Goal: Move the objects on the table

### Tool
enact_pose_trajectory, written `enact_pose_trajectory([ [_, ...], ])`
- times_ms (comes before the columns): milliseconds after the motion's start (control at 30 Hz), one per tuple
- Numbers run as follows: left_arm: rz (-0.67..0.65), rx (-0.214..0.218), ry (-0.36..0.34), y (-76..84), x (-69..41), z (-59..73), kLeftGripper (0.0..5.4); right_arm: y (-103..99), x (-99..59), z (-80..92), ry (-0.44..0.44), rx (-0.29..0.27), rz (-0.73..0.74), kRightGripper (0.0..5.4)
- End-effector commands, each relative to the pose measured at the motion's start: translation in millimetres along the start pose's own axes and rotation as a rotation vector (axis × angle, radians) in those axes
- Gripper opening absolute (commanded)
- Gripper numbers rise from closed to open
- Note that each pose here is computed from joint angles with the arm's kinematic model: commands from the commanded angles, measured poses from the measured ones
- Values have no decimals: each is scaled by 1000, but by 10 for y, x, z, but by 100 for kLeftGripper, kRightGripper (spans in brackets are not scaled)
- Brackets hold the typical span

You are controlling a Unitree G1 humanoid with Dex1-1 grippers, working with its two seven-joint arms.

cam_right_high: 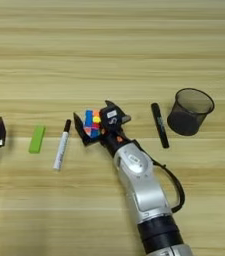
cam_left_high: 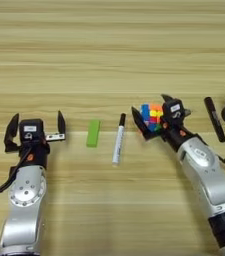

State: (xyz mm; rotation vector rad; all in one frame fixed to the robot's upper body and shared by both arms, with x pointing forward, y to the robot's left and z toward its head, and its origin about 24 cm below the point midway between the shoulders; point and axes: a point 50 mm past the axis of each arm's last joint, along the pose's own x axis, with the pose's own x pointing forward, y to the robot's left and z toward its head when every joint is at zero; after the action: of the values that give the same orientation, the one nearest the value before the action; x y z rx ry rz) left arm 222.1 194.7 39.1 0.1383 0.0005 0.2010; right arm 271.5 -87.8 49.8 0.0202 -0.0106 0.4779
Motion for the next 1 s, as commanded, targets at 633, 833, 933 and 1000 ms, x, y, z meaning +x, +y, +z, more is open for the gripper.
enact_pose_trajectory([
  [633,1,-19,-9,-39,-6,33,537,-64,6,-152,66,-29,-36,540],
  [833,1,-20,-8,-39,-2,31,537,-36,2,-214,100,-7,-24,540],
  [933,2,-19,-5,-33,-1,26,537,-42,5,-236,114,-7,-31,540],
  [1000,4,-19,-3,-28,-2,23,537,-99,8,-259,131,-11,-68,540],
])
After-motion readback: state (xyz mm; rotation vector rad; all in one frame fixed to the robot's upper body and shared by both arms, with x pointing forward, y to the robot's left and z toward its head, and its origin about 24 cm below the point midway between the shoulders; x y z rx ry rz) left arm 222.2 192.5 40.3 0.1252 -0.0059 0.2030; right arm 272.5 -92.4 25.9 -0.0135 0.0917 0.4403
